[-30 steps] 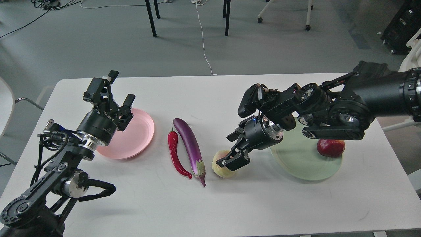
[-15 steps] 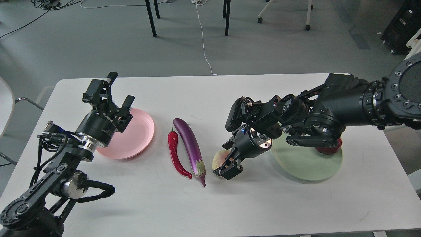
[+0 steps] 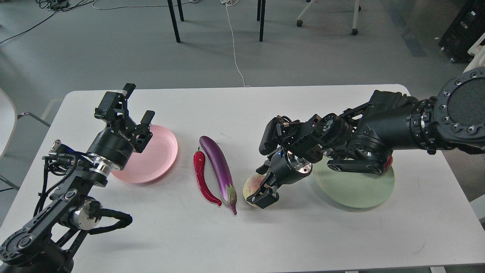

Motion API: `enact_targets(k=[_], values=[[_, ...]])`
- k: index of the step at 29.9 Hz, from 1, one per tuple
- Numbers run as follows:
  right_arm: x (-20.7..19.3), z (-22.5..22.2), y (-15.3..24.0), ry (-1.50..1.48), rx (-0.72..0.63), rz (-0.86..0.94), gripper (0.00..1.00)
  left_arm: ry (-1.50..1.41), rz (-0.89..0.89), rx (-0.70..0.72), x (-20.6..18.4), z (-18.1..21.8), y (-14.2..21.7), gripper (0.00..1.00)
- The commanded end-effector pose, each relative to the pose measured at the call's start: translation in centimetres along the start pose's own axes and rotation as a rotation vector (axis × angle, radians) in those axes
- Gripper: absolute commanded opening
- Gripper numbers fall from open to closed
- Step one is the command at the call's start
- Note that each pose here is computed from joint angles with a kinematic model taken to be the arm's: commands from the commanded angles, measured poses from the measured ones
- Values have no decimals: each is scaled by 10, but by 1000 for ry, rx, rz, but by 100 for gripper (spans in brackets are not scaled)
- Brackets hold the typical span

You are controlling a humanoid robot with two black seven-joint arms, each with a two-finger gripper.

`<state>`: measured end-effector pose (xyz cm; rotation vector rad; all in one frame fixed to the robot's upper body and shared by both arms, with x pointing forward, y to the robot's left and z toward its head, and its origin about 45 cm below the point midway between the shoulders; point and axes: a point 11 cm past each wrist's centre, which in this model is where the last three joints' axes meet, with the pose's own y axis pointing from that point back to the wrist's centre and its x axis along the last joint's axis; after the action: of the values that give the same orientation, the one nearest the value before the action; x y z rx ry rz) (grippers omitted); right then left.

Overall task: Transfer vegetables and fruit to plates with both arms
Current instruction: 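Reach the right gripper down and grasp the peach, then place the peach on the green plate beside the pomegranate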

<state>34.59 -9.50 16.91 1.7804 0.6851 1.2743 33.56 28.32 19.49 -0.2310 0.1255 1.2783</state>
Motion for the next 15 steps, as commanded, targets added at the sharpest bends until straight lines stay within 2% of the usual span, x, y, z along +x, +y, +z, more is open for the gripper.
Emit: enact_targets(k=[1,3,5,9,15], values=[[-4,1,0,3,-3,-14,50,-2,3,0,1,0,0,100],[-2,1,2,10,-5,-14,39,-1,2,0,1,0,0,100],[0,2,5,13,-10,-12,36,-4,4,0,2,1,0,100],[12,14,32,19,-52,14,35,-4,-2,-6,0,2,0,100],[11,40,102,21,-159,54,36,-1,-7,-7,-2,3,-1,100]])
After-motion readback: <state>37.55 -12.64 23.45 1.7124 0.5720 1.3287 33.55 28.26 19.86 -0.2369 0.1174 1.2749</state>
